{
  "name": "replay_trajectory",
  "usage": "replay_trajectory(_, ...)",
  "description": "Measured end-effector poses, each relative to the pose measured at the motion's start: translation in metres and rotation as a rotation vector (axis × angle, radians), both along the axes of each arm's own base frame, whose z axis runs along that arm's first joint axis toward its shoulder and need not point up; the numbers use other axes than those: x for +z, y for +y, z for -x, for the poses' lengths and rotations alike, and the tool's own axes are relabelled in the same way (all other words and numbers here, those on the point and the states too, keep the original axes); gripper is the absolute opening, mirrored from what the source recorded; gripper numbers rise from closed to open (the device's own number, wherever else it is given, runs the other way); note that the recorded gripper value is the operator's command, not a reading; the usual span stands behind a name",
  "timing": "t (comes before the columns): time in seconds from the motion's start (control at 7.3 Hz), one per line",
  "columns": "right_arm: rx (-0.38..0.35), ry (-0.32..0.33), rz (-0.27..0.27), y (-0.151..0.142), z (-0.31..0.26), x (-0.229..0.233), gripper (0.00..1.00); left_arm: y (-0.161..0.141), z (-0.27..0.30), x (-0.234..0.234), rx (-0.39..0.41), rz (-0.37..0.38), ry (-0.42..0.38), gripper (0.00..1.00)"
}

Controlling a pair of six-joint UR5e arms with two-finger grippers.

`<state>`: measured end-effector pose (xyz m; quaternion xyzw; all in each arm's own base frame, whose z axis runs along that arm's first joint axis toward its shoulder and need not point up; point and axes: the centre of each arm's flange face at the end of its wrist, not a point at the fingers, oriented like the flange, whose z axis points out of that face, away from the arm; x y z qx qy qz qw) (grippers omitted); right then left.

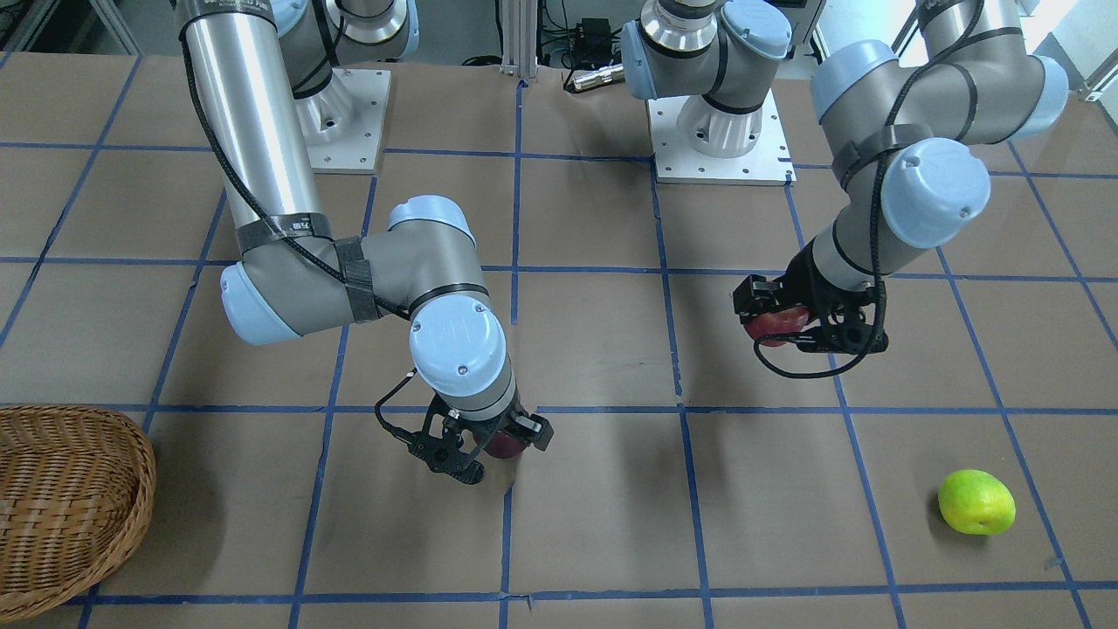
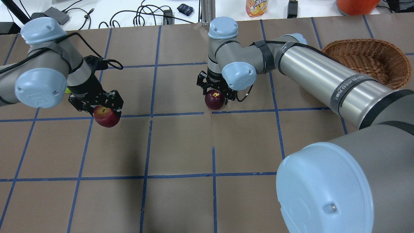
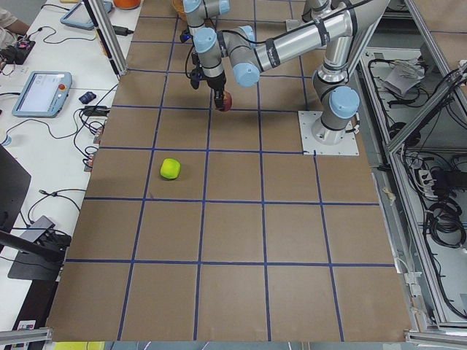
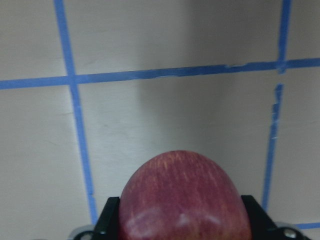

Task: Put all apples into basket
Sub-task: 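Grasp the purple apple with the right gripper while the left gripper grasps the red apple, then place the red apple mid-table with the left gripper while the right carries purple apple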

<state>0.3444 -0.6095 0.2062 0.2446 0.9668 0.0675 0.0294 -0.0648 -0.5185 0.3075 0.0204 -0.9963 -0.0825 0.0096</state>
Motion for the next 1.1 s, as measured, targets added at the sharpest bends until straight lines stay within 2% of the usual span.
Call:
replay_trajectory(0.27,0.003,-0.020,-0.002,-0.001,-0.002,0.004,0.00,0.001,0.079,-0.005,0.085,0.069,-0.009,0.05)
replay_trajectory(0.55,0.016,-0.019,0.022,-0.013,0.012,0.043,0.00,0.003,0.137,-0.021,0.135,0.112,0.033,0.05)
replay_trajectory(0.69,0.038,0.002,0.016,-0.024,0.042,0.079,0.00,0.002,0.156,-0.032,0.141,0.119,0.058,0.06)
replay_trajectory(0.96,0.079,0.030,-0.031,-0.044,0.153,0.142,0.00,0.001,0.205,-0.065,0.132,0.158,0.084,0.11)
replay_trajectory(1.1,0.105,0.056,-0.036,-0.048,0.204,0.158,0.00,0.001,0.229,-0.081,0.126,0.179,0.093,0.09)
